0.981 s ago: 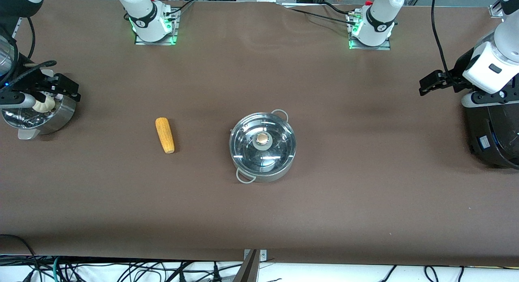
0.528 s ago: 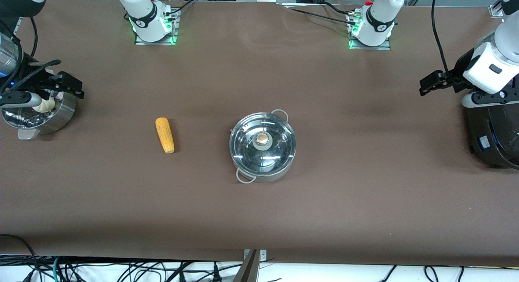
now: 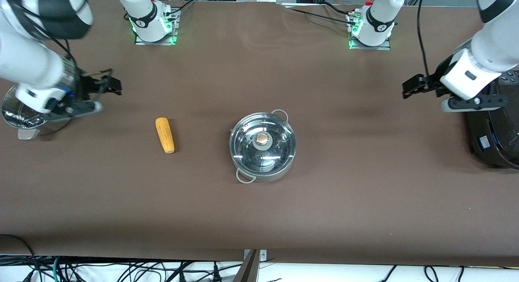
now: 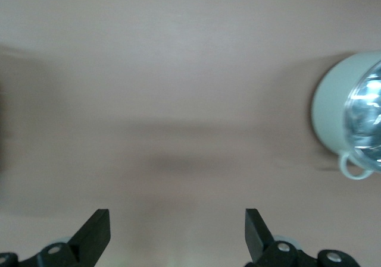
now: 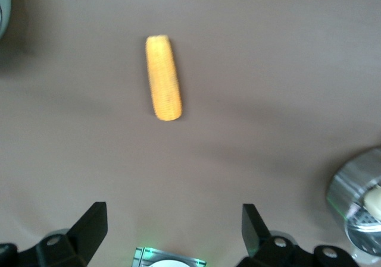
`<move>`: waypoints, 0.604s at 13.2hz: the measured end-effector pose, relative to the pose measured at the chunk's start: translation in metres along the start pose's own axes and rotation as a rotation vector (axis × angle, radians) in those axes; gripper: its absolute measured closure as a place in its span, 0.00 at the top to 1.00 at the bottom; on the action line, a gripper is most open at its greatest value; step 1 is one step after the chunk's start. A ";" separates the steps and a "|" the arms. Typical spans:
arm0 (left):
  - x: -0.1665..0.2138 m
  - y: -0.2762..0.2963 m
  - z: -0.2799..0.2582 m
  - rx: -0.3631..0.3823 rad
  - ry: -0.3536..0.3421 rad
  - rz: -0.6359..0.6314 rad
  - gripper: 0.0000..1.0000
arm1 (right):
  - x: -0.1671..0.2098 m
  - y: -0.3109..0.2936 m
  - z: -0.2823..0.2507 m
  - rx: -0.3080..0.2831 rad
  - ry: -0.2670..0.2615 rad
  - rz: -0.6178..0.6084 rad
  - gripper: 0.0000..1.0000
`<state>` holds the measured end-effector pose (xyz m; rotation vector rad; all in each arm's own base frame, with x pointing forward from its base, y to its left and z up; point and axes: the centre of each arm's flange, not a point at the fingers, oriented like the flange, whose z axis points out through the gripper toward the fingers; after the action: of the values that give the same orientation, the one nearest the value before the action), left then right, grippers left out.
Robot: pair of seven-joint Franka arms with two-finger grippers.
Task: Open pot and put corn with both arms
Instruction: 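Reach the right gripper to the corn while the left gripper reaches the lid knob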
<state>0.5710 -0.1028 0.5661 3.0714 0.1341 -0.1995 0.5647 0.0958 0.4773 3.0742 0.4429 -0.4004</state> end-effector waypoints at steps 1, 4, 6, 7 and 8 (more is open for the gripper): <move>0.009 0.028 0.013 -0.021 -0.017 -0.009 1.00 | 0.013 -0.009 0.020 -0.001 -0.012 -0.026 1.00; 0.025 0.143 0.062 -0.049 -0.030 -0.078 1.00 | 0.037 -0.024 0.085 -0.008 0.021 -0.064 1.00; 0.022 0.224 0.093 -0.064 -0.004 -0.130 1.00 | 0.037 -0.025 0.132 -0.015 0.071 -0.073 1.00; 0.017 0.261 0.107 -0.069 0.002 -0.153 1.00 | 0.035 -0.025 0.155 -0.020 0.103 -0.083 1.00; 0.012 0.291 0.121 -0.072 0.005 -0.172 1.00 | 0.031 -0.026 0.176 -0.024 0.136 -0.102 1.00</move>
<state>0.5935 -0.3995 0.4606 2.9880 0.3967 -0.1908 0.5427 0.1210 0.2998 3.0753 0.6055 -0.1864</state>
